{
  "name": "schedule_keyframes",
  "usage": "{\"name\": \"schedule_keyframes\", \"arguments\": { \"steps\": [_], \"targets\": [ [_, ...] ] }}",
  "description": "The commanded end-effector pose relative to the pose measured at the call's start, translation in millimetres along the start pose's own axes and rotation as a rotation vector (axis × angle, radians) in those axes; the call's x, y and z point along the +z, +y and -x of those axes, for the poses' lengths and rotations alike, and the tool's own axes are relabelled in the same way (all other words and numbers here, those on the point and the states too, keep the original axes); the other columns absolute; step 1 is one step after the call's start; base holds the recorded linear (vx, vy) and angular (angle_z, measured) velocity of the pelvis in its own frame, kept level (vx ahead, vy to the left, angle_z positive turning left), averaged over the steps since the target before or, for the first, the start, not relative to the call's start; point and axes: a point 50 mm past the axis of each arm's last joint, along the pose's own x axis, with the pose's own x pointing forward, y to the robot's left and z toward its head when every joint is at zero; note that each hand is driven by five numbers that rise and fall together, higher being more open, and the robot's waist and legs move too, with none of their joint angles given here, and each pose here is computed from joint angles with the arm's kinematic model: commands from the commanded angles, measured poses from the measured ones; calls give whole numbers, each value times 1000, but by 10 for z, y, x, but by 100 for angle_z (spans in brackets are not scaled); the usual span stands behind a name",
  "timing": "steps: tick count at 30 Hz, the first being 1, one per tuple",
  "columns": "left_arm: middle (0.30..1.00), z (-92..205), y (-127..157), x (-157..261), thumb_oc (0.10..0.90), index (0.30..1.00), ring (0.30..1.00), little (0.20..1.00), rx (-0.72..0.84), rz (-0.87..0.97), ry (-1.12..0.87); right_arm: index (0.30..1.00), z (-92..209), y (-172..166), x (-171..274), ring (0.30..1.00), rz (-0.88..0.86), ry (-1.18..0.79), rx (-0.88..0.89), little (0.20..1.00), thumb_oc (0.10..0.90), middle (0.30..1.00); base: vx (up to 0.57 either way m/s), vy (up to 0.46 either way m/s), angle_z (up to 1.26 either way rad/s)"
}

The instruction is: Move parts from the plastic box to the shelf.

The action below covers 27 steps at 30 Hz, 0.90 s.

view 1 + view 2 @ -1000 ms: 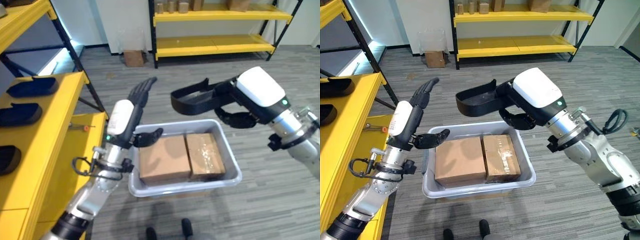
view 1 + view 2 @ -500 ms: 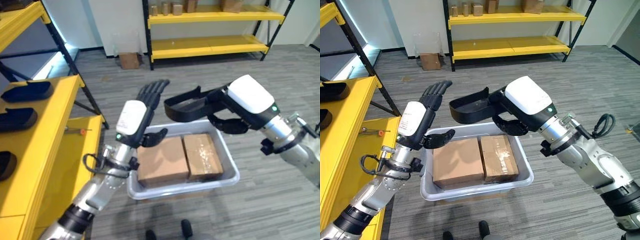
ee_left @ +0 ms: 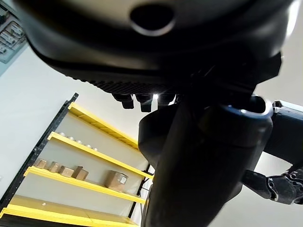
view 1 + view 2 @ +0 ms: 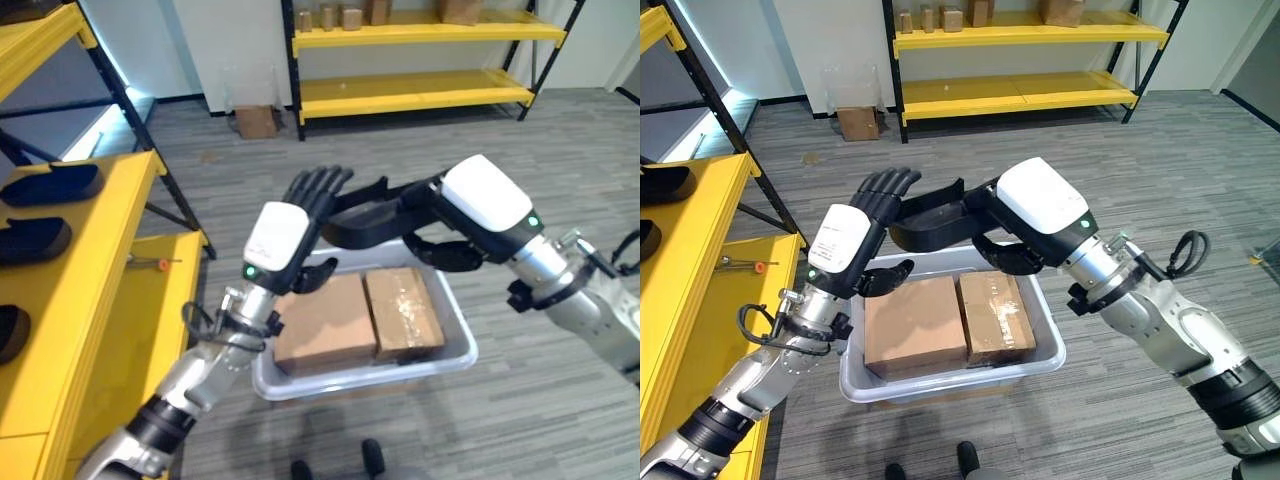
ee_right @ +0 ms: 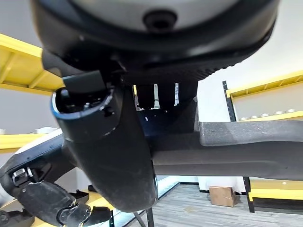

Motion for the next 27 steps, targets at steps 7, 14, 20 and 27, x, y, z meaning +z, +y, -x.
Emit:
{"name": "schedule_keyframes", "arguments": {
  "steps": [7, 14, 20, 27],
  "targets": [
    [1000, -352, 11, 207, 900, 1000, 1000, 1000, 89, -41, -161, 300, -331, -436, 190, 300, -46, -130, -354, 300, 400, 300, 0, 0, 0],
    [1000, -423, -19, 274, 900, 1000, 1000, 1000, 80, -45, -196, 300, -382, -419, 240, 300, -62, -153, -364, 300, 400, 300, 7, 2, -2],
    [300, -479, -30, 323, 400, 300, 300, 300, 74, -47, -223, 300, -429, -419, 289, 300, -85, -174, -383, 300, 400, 300, 18, 3, -6],
    [300, -577, -51, 362, 400, 300, 300, 300, 60, -63, -250, 300, -467, -420, 316, 300, -89, -186, -402, 300, 400, 300, 3, 0, -1]
  ]
}}
